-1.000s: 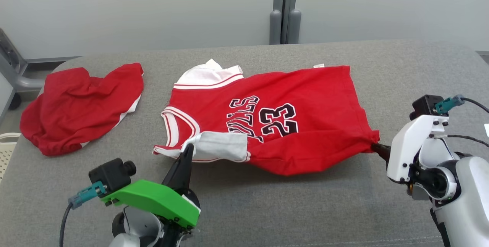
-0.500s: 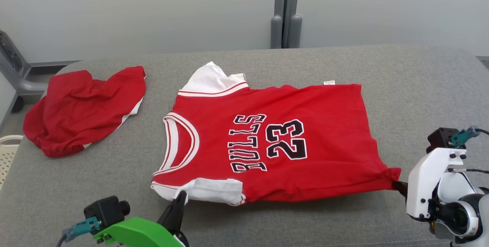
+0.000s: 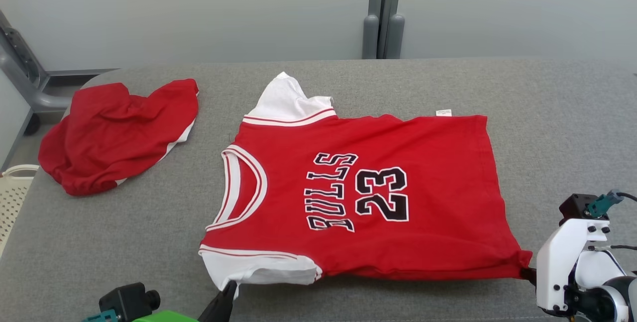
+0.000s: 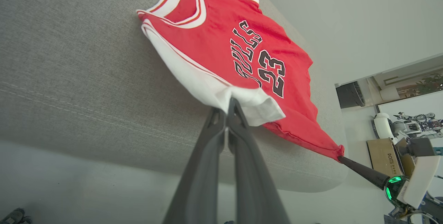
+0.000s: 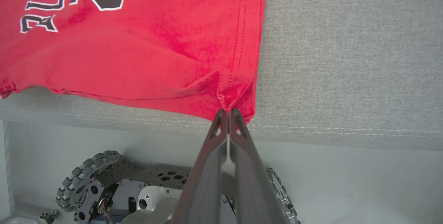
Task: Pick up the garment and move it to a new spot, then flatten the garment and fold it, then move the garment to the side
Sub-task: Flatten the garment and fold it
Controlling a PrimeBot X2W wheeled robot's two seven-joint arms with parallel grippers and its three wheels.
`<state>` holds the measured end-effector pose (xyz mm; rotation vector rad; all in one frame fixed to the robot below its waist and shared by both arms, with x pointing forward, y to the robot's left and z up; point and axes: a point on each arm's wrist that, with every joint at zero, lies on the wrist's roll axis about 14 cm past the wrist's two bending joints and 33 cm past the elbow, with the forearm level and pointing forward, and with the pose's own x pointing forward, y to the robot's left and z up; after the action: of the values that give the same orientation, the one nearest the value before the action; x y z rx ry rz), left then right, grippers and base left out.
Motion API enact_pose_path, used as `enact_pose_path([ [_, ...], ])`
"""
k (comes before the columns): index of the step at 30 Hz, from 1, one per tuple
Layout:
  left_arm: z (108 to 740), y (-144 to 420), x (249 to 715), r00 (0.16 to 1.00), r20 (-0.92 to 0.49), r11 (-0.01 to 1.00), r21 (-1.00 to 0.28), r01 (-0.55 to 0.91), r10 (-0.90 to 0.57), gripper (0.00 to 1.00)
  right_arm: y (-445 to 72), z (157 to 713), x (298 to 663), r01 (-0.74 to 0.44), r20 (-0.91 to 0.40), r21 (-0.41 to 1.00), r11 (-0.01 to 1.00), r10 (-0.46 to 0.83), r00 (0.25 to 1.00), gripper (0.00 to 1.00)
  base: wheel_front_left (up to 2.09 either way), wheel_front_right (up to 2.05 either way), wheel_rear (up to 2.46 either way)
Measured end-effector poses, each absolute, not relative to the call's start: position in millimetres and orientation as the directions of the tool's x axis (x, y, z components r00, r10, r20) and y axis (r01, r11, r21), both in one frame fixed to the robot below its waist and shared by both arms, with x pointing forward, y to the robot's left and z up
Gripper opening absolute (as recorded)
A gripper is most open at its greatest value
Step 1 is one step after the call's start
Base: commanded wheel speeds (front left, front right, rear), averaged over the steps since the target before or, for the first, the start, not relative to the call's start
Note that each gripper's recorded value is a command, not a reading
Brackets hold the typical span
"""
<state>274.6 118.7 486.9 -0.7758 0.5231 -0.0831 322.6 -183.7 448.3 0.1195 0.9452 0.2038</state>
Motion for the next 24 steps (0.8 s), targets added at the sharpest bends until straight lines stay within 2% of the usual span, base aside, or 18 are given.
enact_pose_path([
  [5,495.9,115.2,279.8,0.874,-0.398,0.708,-0.700,-0.094,-0.277,0.00,-179.7,446.3,324.5,-0.116,-0.786,0.206,0.972,0.235,0.572,0.00,0.00,0.00,0.00],
  [11,515.0,103.3,315.8,0.887,-0.334,0.719,-0.695,-0.002,-0.320,0.00,-172.3,454.1,340.1,-0.113,-0.746,0.250,0.962,0.265,0.610,0.00,0.00,0.00,0.00],
  [24,505.2,83.9,390.6,0.859,-0.367,0.750,-0.661,0.030,-0.357,0.00,-167.4,460.5,382.6,-0.071,-0.681,0.323,0.944,0.284,0.675,0.00,0.00,0.00,0.00],
])
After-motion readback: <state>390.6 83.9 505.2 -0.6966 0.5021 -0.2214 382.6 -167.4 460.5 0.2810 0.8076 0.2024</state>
